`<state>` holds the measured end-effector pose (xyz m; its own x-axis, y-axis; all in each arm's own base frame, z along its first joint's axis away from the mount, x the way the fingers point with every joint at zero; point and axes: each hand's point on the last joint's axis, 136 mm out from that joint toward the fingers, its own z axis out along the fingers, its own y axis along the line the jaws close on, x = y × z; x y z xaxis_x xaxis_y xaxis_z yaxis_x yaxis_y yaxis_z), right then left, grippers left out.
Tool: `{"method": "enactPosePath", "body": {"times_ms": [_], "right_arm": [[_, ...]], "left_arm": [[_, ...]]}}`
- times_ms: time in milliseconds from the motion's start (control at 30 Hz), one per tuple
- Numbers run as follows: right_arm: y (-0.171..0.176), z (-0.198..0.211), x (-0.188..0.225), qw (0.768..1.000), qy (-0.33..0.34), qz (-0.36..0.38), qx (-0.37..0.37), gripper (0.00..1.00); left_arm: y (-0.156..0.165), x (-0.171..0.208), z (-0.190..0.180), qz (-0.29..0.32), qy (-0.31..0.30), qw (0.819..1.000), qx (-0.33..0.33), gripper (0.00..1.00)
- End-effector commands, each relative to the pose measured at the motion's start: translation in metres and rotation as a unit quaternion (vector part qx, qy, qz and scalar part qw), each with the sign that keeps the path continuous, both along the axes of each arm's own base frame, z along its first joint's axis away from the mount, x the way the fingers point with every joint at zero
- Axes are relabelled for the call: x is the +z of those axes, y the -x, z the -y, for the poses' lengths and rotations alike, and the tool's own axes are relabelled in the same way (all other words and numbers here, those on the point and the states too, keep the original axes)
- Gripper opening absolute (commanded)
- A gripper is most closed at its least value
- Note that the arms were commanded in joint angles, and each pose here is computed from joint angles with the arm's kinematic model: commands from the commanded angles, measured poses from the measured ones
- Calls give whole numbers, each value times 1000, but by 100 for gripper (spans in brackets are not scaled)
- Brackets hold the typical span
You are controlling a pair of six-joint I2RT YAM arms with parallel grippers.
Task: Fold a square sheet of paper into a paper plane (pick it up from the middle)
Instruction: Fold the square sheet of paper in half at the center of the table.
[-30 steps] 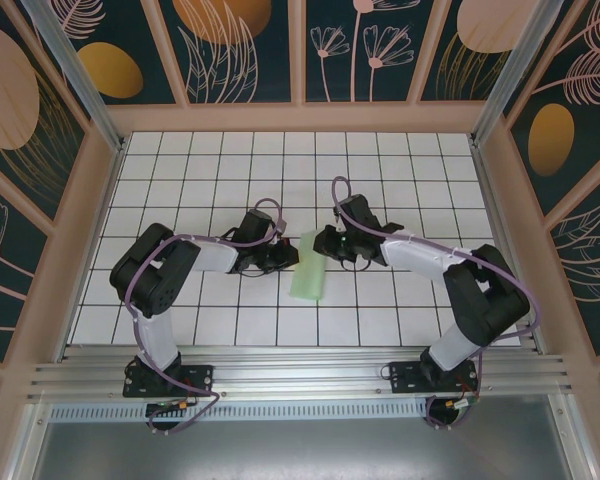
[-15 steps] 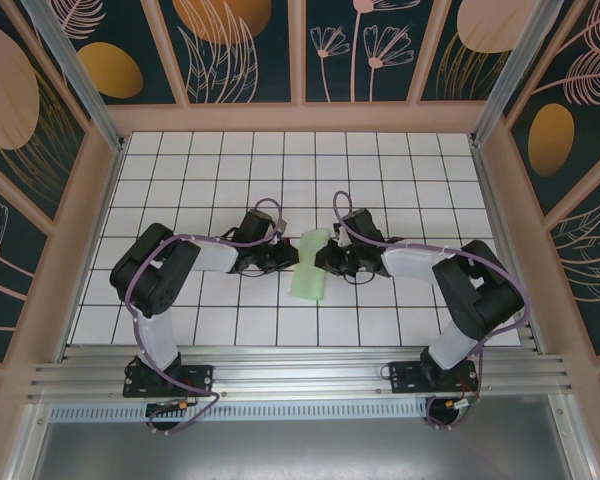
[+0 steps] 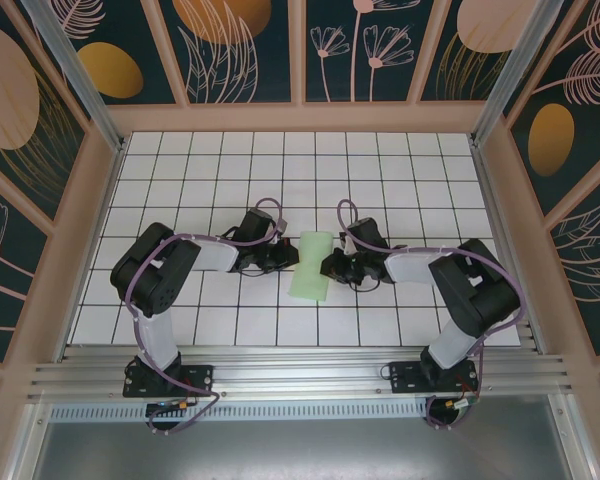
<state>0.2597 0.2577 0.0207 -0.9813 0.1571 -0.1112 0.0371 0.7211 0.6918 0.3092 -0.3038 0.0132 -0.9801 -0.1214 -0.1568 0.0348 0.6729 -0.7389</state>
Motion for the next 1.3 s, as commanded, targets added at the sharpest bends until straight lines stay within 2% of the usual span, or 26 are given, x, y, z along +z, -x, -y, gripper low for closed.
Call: {"method": "enactPosePath", "body": {"times_ms": [0, 200, 500, 600, 833, 967, 1067, 1267], "right_arm": [[10, 7, -18, 1000, 10, -20, 1, 14], [15, 13, -22, 999, 21, -25, -4, 14], [4, -11, 35, 998, -60, 20, 18, 14], [8, -14, 34, 997, -80, 12, 19, 14], [24, 1, -7, 999, -41, -33, 5, 13], [32, 6, -17, 998, -32, -44, 6, 12], [30, 8, -13, 999, -22, -36, 5, 12], [24, -8, 20, 998, -60, -9, 23, 12]], "left_arm": [[14, -50, -24, -40, -81, 996, 9, 0], [14, -50, -24, -39, -82, 996, 8, 0], [14, -49, -24, -38, -82, 996, 6, 0], [14, -49, -24, -37, -81, 996, 6, 0], [13, -48, -23, -37, -80, 996, 5, 0], [14, -49, -23, -38, -82, 996, 5, 0], [14, -49, -24, -38, -83, 996, 5, 0], [14, -49, -24, -37, -83, 996, 4, 0]]}}
